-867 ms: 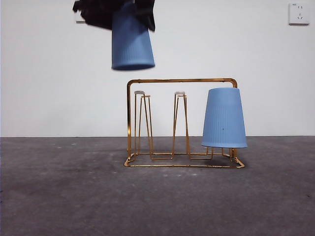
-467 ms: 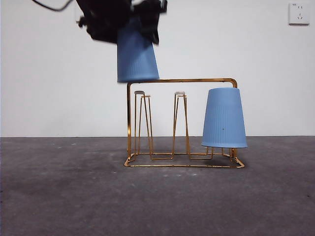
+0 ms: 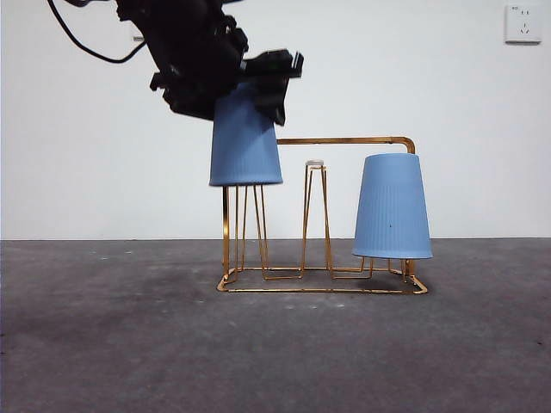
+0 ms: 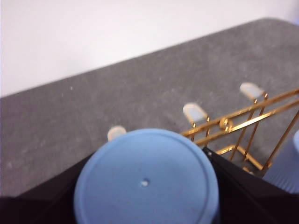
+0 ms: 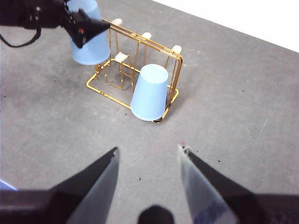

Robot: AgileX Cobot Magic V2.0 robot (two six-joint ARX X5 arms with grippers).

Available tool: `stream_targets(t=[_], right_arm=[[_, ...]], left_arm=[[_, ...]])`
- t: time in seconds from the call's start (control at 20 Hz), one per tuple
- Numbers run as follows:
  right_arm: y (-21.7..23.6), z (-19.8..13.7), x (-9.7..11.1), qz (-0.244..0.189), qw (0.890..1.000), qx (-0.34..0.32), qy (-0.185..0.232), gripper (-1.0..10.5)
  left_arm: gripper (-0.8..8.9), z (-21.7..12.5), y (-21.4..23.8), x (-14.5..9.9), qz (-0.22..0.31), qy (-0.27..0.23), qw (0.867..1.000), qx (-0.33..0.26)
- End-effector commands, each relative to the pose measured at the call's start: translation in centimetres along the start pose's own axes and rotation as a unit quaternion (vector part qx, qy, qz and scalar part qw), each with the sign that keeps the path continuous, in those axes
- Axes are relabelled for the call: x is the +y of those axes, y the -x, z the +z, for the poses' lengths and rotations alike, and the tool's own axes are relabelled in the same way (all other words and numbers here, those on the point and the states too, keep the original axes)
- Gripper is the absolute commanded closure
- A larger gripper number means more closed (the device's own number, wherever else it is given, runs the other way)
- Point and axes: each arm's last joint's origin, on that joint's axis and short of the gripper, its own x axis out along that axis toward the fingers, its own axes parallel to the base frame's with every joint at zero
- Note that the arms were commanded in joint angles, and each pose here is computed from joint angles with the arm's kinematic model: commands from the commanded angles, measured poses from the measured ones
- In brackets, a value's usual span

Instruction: Pick up cup 1,put cup 1 in the cup rack,pick up cup 2,put cup 2 in the cup rack

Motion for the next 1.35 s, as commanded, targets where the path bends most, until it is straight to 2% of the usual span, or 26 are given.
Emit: stream_targets(t=[0.05, 0.45, 0.6, 0.7, 0.95, 1.35], right_arm=[[-0.2, -0.1, 0.0, 0.0, 1.0, 0.0, -0.006, 7.3], [-0.2, -0.1, 0.0, -0.004, 1.0, 0.0, -0.005, 7.3], [-0.2, -0.1, 0.0, -0.004, 1.0, 0.0, -0.005, 7.3], [-0.2, -0.1, 0.0, -0.008, 1.0, 0.0, -0.001, 7.3], [-0.2, -0.1, 0.0, -0.013, 1.0, 0.0, 0.001, 7.3], [-0.2, -0.1, 0.0, -0.013, 1.0, 0.0, 0.004, 7.3]], left_arm=[[8.19, -1.2, -0.7, -0.1, 0.005, 0.013, 1.0, 0.021], [8.2, -3.5, -2.1, -0.7, 0.006, 0.018, 0.997, 0.077], [8.2, -3.6, -1.8, -1.7, -0.002, 0.013, 0.997, 0.077], [8.2, -3.5, -1.5, -2.2, 0.012, 0.008, 0.997, 0.075], [8.2, -3.9, -1.3, -2.4, 0.021, 0.029, 0.995, 0.096], [8.17, -5.2, -1.3, -1.9, 0.036, 0.013, 0.988, 0.15]])
